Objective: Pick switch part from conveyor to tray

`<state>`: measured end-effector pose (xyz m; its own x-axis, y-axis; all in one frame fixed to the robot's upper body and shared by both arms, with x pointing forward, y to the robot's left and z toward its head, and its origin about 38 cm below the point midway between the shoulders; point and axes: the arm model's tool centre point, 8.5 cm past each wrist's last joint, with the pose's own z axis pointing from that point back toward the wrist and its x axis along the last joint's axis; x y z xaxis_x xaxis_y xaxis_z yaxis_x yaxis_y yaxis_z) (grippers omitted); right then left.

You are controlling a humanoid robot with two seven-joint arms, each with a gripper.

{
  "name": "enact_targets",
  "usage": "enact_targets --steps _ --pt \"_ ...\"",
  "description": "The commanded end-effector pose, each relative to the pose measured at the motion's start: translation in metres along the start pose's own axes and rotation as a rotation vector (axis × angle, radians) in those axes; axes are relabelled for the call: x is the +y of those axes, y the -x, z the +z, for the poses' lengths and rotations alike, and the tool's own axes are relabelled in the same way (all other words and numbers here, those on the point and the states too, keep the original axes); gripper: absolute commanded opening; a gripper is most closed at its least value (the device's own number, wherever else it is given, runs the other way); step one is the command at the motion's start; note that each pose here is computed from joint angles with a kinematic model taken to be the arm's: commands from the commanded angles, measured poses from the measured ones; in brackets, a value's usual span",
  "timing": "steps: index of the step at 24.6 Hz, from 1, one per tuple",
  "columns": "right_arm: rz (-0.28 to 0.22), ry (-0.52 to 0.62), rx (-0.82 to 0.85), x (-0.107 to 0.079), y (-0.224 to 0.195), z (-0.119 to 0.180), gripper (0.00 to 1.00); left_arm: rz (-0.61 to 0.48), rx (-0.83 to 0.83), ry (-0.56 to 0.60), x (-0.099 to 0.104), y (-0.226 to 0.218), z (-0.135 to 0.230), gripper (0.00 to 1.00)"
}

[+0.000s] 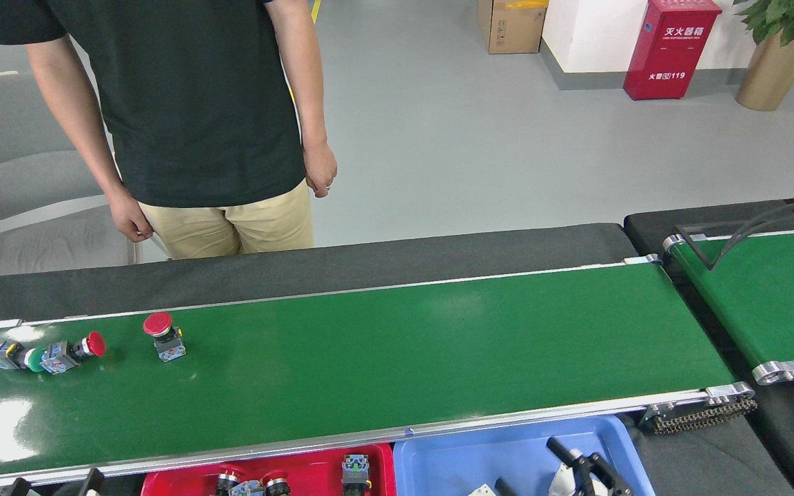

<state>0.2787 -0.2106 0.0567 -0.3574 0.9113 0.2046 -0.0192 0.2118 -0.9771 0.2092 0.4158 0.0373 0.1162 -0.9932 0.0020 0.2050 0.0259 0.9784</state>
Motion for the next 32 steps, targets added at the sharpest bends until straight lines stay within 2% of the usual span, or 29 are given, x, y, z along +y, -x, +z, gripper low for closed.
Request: enact_targets --steps 1,4,7,10,13,19,22,27,28,29,30,31,32 --pt "0.011 0.068 0.156 -0.016 0.017 -0.008 1.0 -0.03 0.017 -0.015 0.006 0.004 -0.002 1.0" --pt "0.118 0.053 0.338 -0.018 0.037 -0.006 1.0 -0.058 0.013 -0.039 0.017 0.003 -0.025 1.0" --pt "0.191 0.037 0.358 -0.017 0.038 -0.005 1.0 -0.093 0.023 -0.049 0.031 0.013 -0.063 1.0" --pt "0.194 0.032 0.327 -0.015 0.031 -0.009 1.0 -0.127 0.03 -0.058 0.047 0.016 -0.099 1.0" --pt "0.208 0.025 0.314 -0.016 0.034 -0.008 1.0 -0.127 0.004 -0.044 0.053 0.013 -0.128 1.0" --pt "0.216 0.023 0.303 -0.016 0.035 -0.009 1.0 -0.098 0.034 0.007 0.045 0.024 -0.15 1.0" --pt "0.218 0.026 0.289 -0.017 0.032 -0.013 1.0 -0.07 0.108 0.044 0.04 0.042 -0.162 1.0" --pt "0.203 -0.008 0.242 -0.004 0.019 -0.014 1.0 -0.044 0.202 0.088 0.039 0.073 -0.174 0.99" --pt "0.207 -0.018 0.234 -0.002 0.018 -0.013 1.0 -0.038 0.214 0.09 0.039 0.076 -0.176 0.95" --pt "0.215 -0.02 0.228 -0.002 0.019 -0.014 1.0 -0.026 0.222 0.095 0.037 0.077 -0.178 0.85" --pt "0.217 -0.019 0.229 -0.003 0.02 -0.015 1.0 -0.017 0.222 0.099 0.036 0.076 -0.179 0.67" --pt "0.214 -0.018 0.229 -0.002 0.02 -0.016 1.0 -0.011 0.212 0.097 0.035 0.075 -0.179 0.43" --pt "0.214 -0.018 0.231 -0.002 0.02 -0.016 1.0 0.003 0.21 0.092 0.035 0.073 -0.18 0.29"
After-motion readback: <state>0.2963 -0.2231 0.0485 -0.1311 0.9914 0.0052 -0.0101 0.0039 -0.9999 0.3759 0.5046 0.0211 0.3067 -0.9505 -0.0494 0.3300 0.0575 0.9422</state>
